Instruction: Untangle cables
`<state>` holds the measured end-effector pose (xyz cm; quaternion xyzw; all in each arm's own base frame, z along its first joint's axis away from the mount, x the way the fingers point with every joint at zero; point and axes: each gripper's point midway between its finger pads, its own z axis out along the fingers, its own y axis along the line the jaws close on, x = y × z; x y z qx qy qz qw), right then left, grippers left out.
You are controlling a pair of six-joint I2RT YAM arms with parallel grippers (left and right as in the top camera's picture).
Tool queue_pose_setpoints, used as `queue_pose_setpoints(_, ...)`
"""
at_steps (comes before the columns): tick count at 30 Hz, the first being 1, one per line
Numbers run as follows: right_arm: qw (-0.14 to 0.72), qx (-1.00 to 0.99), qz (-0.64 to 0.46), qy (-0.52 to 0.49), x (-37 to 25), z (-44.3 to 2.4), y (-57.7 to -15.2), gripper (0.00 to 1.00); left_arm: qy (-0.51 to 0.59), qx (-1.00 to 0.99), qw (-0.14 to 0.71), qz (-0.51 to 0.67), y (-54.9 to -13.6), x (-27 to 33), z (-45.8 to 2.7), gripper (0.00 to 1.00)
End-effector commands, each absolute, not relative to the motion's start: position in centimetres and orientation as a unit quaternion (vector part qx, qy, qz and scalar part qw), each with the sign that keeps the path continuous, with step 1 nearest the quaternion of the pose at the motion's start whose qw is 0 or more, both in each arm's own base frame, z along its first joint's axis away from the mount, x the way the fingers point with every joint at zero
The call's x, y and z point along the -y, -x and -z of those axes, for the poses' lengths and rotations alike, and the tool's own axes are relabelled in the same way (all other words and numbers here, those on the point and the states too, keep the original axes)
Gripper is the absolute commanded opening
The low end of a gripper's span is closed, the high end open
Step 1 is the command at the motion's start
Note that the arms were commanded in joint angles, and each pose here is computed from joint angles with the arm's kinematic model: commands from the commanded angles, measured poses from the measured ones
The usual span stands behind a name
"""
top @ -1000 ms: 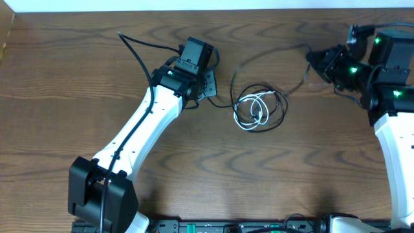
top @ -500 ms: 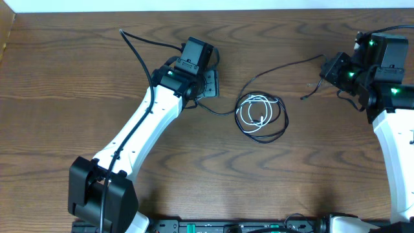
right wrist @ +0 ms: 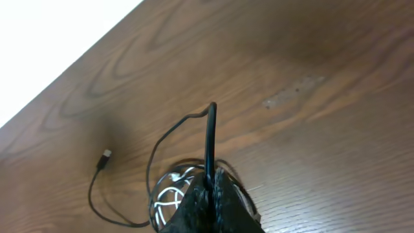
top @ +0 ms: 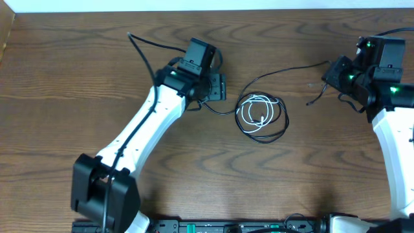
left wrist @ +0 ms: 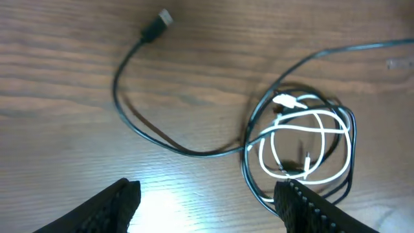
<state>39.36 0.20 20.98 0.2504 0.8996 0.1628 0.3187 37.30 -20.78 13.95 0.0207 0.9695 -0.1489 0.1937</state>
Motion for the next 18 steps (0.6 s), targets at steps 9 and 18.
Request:
queue_pose_setpoints(9, 0.309, -0.9, -0.132, -0.276, 2.5, -20.0, -38.9, 0.01, -0.083, -0.975, 0.142, 0.147, -35.6, 25.9, -8.3, 0.56)
queue_pose_setpoints(18, 0.302, -0.906, -0.128, -0.269, 2.5, -19.7, -38.6, 0.01, -0.098, -0.978, 0.121, 0.141, -35.4, 28.1, -3.9, 0.48)
